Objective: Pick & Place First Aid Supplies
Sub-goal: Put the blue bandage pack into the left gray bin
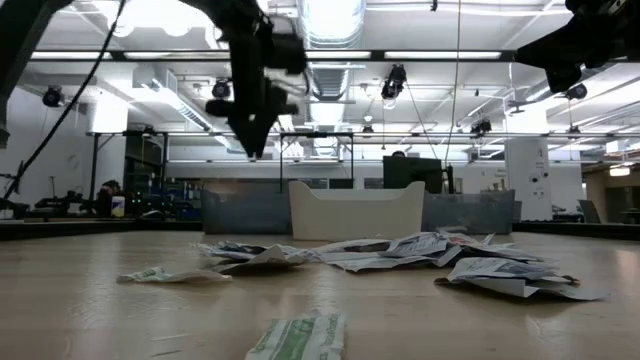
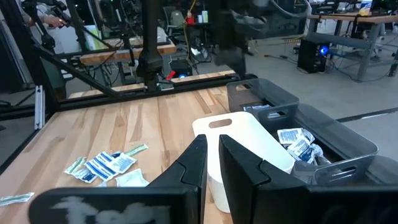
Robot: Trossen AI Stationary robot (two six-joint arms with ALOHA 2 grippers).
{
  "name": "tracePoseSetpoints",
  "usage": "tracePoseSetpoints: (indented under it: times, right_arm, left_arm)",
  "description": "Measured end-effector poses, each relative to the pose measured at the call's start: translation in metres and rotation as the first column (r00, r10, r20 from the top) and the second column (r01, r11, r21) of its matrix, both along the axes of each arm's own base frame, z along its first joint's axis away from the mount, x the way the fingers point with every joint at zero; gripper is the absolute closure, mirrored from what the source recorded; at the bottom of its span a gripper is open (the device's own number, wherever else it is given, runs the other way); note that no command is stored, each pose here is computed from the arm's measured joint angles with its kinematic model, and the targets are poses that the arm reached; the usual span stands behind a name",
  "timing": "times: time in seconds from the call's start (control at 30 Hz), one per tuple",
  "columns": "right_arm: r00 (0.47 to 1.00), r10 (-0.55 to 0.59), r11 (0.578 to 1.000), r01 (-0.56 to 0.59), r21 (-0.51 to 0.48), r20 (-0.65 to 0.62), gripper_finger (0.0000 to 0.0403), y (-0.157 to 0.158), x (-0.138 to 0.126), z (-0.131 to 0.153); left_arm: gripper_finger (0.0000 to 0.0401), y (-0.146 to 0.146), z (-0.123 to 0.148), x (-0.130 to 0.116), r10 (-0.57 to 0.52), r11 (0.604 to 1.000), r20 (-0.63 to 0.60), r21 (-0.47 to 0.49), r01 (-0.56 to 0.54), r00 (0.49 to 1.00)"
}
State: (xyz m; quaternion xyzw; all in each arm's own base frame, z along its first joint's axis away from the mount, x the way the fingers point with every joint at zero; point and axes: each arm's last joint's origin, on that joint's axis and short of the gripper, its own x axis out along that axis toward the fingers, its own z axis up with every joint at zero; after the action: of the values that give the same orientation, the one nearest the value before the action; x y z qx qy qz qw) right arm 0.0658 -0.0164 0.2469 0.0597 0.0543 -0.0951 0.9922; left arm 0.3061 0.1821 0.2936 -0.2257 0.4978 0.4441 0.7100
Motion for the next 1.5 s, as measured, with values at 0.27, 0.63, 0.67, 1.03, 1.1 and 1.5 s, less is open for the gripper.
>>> tracePoseSetpoints:
  times: [0.27, 0.63, 0.67, 1.03, 1.1, 1.5]
  right_arm:
    - [1.000, 0.000, 1.000, 0.000, 0.000, 0.000, 0.0364, 0.000, 0.000, 0.000]
    - [1.000, 0.000, 1.000, 0.000, 0.000, 0.000, 0.0364, 0.000, 0.000, 0.000]
    - [1.000, 0.000, 1.000, 0.000, 0.000, 0.000, 0.0364, 0.000, 0.000, 0.000]
    - [1.000, 0.000, 1.000, 0.000, 0.000, 0.000, 0.0364, 0.000, 0.000, 0.000]
    - [1.000, 0.000, 1.000, 0.000, 0.000, 0.000, 0.0364, 0.000, 0.000, 0.000]
    - [1.000, 0.000, 1.000, 0.000, 0.000, 0.000, 0.0364, 0.000, 0.000, 0.000]
  left_arm:
    - [0.0307, -0.091, 0.021, 0.029, -0.127, 0.992, 0.153, 0.014, 0.127, 0.980]
    - [0.0309, -0.191, 0.021, 0.060, -0.095, 0.989, 0.408, -0.068, 0.134, 0.908]
    - [0.0309, -0.198, 0.019, 0.062, -0.090, 0.988, 0.421, -0.077, 0.135, 0.902]
    - [0.0309, -0.233, -0.027, 0.094, 0.012, 0.983, 0.436, -0.167, 0.068, 0.900]
    - [0.0309, -0.233, -0.036, 0.098, 0.037, 0.984, 0.428, -0.176, 0.043, 0.903]
    - [0.0309, -0.226, -0.085, 0.121, 0.106, 0.984, 0.345, -0.171, -0.049, 0.933]
